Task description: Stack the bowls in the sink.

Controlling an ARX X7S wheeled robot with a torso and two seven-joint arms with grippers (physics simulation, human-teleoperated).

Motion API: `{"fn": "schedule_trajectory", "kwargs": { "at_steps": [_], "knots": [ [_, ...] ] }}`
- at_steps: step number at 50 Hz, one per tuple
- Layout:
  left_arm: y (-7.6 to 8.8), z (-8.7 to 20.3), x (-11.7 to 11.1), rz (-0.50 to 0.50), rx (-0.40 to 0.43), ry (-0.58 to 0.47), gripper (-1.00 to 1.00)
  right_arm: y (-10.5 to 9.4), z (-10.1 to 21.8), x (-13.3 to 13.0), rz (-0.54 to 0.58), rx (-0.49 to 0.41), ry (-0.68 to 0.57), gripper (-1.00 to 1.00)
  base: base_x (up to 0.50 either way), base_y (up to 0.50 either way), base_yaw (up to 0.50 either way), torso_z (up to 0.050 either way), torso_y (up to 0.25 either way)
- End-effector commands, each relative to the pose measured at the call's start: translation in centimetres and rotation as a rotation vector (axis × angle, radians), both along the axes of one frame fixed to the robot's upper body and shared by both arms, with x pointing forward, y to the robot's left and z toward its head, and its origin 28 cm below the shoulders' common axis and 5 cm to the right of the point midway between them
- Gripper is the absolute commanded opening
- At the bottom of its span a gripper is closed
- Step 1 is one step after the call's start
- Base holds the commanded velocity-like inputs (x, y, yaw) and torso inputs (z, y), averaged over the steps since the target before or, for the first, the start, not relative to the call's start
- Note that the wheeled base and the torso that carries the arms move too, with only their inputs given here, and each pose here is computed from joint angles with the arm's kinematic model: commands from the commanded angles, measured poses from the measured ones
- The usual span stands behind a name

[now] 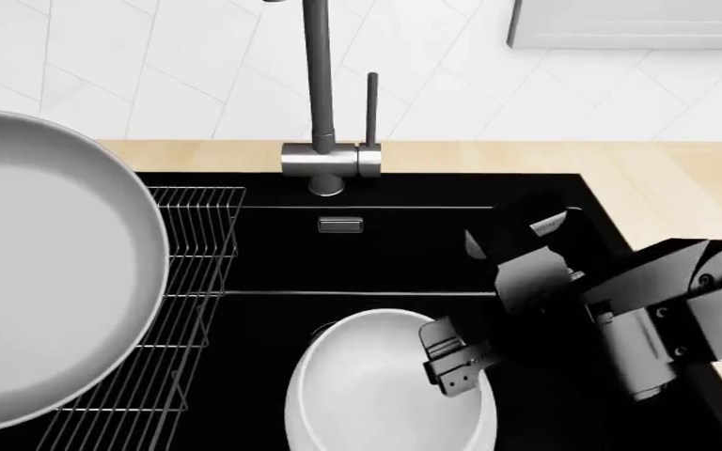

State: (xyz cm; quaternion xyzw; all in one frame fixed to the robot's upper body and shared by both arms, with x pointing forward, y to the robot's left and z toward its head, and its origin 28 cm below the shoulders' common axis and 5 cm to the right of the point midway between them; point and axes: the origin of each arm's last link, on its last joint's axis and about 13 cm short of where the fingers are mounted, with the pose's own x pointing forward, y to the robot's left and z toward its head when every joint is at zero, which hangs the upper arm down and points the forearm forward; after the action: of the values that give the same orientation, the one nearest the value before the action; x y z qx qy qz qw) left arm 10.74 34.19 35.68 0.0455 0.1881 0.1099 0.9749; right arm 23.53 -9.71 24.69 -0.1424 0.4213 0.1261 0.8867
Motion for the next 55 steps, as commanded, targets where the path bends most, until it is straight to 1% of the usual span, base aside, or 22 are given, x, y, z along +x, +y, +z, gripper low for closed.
{"fn": "schedule_trajectory", "kwargs": {
  "at_steps": [1, 8, 12, 24, 29, 35, 39, 45, 55],
  "knots": [
    [0.0, 0.6, -0.4, 0.004, 0.000, -0.056, -1.00, 0.0, 3.2, -1.4, 0.038, -0.015, -0.068, 1.00, 0.00, 0.00, 0.00, 0.000, 0.000],
    [0.0, 0.7, -0.3, 0.004, 0.000, -0.057, -1.00, 0.3, 4.9, -2.0, 0.073, -0.015, -0.103, 1.00, 0.00, 0.00, 0.00, 0.000, 0.000],
    [0.0, 0.8, -0.4, 0.001, -0.001, -0.059, -1.00, 0.1, 5.9, -2.4, 0.076, -0.017, -0.126, 1.00, 0.00, 0.00, 0.00, 0.000, 0.000],
    [-0.5, 0.9, -0.3, -0.026, 0.007, -0.059, -1.00, -1.3, 7.7, -4.5, 0.022, -0.031, -0.182, 1.00, 0.00, 0.00, 0.00, 0.000, 0.000],
    [-0.7, 0.9, -0.3, -0.040, 0.010, -0.058, -1.00, -2.0, 8.2, -5.7, -0.014, -0.036, -0.205, 1.00, 0.00, 0.00, 0.00, 0.000, 0.000],
    [-1.0, 0.9, -0.2, -0.064, 0.013, -0.058, -1.00, -2.9, 8.9, -6.8, -0.068, -0.022, -0.266, 1.00, 0.00, 0.00, 0.00, 0.000, 0.000],
    [-1.5, 1.0, 0.1, -0.093, 0.014, -0.057, -1.00, -3.6, 9.3, -7.3, -0.134, -0.006, -0.315, 1.00, 0.00, 0.00, 0.00, 0.000, 0.000],
    [-1.9, 1.1, 0.5, -0.114, 0.019, -0.048, -1.00, -4.3, 9.9, -7.6, -0.199, 0.014, -0.376, 1.00, 0.00, 0.00, 0.00, 0.002, 0.000],
    [-2.5, 0.4, 1.6, -0.134, 0.022, -0.020, -1.00, -5.0, 11.4, -7.7, -0.269, 0.034, -0.476, 1.00, 0.00, 0.00, 0.00, 0.000, 0.001]
  ]
}}
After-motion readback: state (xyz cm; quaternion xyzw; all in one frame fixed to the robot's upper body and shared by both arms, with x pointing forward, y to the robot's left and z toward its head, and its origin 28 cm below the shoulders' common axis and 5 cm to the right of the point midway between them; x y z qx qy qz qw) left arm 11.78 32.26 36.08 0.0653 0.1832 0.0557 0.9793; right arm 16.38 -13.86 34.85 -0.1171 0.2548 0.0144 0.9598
